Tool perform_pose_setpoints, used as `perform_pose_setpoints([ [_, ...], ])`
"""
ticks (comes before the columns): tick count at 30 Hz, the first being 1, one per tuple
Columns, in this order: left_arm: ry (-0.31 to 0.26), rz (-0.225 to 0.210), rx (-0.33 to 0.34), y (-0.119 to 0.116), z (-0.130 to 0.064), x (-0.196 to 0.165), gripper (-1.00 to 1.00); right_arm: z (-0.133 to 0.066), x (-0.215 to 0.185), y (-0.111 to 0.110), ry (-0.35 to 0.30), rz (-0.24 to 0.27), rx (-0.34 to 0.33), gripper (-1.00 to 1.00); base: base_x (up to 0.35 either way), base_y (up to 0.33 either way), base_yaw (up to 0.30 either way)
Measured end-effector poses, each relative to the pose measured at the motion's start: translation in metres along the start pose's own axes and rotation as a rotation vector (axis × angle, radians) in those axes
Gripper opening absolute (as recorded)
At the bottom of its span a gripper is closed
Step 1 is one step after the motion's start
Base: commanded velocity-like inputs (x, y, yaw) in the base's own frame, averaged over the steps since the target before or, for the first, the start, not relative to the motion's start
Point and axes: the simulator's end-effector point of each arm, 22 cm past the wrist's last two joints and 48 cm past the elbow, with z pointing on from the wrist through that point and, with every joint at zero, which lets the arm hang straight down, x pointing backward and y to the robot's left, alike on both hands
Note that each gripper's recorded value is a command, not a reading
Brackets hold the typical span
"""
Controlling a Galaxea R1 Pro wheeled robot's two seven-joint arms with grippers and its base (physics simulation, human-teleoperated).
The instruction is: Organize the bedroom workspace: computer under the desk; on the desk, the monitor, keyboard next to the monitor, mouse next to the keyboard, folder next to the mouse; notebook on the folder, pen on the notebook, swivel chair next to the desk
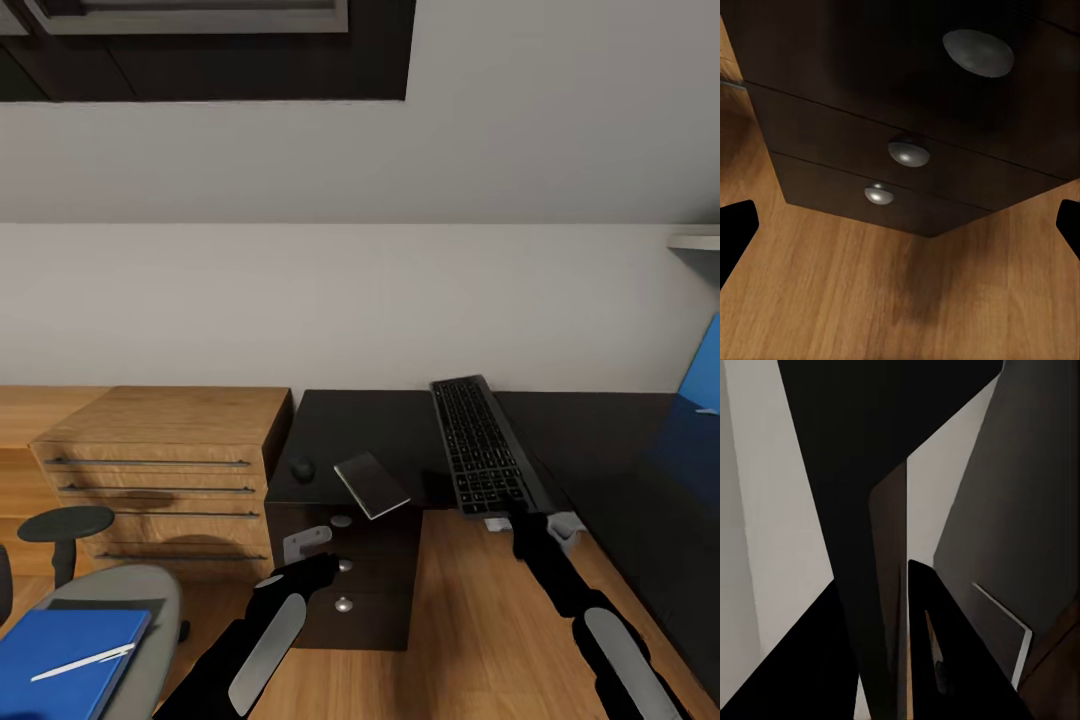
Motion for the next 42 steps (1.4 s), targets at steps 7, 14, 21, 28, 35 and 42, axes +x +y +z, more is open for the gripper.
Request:
perform_pose_setpoints([
  [7, 0.001, 0.000, 0.000, 0.000, 0.000, 0.000, 1.00, -0.029, 0.004, 0.008, -0.016, 0.112, 0.065, -1.00, 0.000, 0.000, 0.000],
  [14, 0.001, 0.000, 0.000, 0.000, 0.000, 0.000, 1.00, -0.033, 0.004, 0.007, -0.017, 0.163, 0.071, -1.00, 0.000, 0.000, 0.000],
  [21, 0.000, 0.000, 0.000, 0.000, 0.000, 0.000, 1.00, -0.033, 0.004, 0.007, -0.017, 0.166, 0.068, -1.00, -0.127, 0.000, 0.000],
  [28, 0.001, 0.000, 0.000, 0.000, 0.001, 0.000, 1.00, -0.033, 0.003, 0.010, -0.021, 0.166, 0.057, -1.00, -0.323, 0.000, 0.000],
  [35, 0.003, 0.000, -0.001, 0.000, 0.001, 0.001, 1.00, -0.032, 0.002, 0.019, -0.019, 0.158, 0.039, -1.00, -0.335, -0.043, 0.000],
  [42, 0.004, 0.000, -0.001, 0.001, 0.001, 0.001, 1.00, -0.032, 0.002, 0.019, -0.020, 0.156, 0.040, -1.00, -0.335, -0.008, 0.000],
])
